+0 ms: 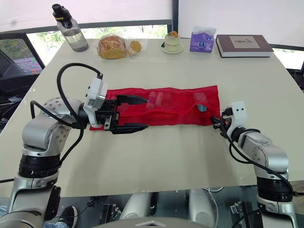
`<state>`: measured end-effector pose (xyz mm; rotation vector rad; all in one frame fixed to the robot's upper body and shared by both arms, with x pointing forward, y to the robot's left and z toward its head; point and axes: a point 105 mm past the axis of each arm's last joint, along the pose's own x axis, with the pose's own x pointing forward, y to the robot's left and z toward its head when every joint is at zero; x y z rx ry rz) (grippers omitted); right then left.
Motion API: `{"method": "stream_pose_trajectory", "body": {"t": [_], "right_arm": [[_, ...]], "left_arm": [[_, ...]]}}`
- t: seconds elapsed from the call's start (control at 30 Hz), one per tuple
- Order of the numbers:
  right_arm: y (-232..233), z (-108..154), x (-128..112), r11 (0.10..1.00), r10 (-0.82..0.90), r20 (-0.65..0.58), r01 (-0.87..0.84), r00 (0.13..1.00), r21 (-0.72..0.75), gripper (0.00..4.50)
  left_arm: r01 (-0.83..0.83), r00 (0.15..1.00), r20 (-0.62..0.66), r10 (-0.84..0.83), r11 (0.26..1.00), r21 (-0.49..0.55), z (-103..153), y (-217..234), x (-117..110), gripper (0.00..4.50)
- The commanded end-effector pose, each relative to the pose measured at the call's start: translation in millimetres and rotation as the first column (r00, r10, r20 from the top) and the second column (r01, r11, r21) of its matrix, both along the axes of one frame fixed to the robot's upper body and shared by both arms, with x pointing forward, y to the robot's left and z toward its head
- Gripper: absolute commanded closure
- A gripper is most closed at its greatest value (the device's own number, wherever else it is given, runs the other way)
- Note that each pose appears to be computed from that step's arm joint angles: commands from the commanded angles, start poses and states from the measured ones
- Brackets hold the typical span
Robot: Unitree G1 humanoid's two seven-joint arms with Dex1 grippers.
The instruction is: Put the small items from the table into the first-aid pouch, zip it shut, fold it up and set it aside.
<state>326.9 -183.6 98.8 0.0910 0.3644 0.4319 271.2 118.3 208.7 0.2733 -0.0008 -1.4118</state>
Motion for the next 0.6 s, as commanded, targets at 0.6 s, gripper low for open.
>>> {"method": "stream_pose_trajectory", "body": {"t": [0.6], "right_arm": [[-166, 7, -21, 0.744, -0.27, 0.127, 0.29, 0.955, -0.602, 3.45]], "left_arm": [[-0.044, 0.996, 0.075, 0.045, 0.999, -0.008, 15, 0, -12, 0.0]]}}
